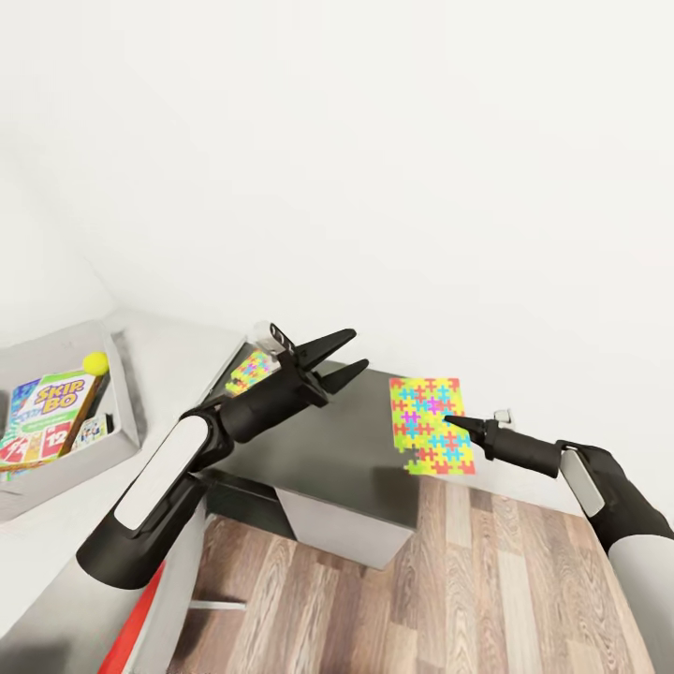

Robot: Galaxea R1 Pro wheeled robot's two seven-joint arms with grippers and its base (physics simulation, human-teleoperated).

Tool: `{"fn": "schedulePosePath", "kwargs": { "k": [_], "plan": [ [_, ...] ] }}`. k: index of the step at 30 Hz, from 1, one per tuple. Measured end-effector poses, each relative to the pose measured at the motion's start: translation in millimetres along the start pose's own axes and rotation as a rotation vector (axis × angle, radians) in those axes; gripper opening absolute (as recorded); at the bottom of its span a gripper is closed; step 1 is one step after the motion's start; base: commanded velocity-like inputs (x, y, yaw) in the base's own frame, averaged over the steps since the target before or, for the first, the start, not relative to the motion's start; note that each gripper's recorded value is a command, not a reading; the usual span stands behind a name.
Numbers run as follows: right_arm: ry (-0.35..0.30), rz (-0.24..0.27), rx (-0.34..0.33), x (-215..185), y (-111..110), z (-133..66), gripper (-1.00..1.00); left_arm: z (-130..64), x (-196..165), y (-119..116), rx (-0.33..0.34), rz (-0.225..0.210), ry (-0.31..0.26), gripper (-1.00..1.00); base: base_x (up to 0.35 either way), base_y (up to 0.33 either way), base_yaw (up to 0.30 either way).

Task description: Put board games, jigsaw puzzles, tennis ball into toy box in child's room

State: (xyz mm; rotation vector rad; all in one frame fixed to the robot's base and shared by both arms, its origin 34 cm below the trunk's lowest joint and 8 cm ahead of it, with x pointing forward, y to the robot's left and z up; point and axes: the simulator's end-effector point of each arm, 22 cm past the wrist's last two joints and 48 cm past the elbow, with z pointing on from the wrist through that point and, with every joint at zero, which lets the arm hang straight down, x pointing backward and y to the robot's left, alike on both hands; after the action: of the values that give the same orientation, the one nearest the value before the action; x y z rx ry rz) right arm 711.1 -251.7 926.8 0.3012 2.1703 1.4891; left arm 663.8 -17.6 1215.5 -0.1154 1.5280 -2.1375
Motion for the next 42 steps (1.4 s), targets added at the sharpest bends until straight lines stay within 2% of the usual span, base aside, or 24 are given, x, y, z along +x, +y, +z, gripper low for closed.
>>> {"fn": "schedulePosePath", "kwargs": {
  "k": [19,31,42],
  "plan": [
    [0.002,-0.036,-0.019,-2.1,22.4,-5.3,-1.0,6.2,3.4,-13.7,0.009,0.023,0.008,1.0,0.0,0.0,0.2],
    [-0.003,-0.05,-0.016,-5.3,24.8,-14.5,-1.0,8.9,5.2,-18.3,0.014,0.03,0.013,1.0,0.0,0.0,0.099],
    [-0.006,-0.061,-0.015,-7.6,28.5,-18.4,-1.0,10.0,6.0,-23.6,0.022,0.037,0.015,1.0,0.0,0.0,0.223]
  ]
}}
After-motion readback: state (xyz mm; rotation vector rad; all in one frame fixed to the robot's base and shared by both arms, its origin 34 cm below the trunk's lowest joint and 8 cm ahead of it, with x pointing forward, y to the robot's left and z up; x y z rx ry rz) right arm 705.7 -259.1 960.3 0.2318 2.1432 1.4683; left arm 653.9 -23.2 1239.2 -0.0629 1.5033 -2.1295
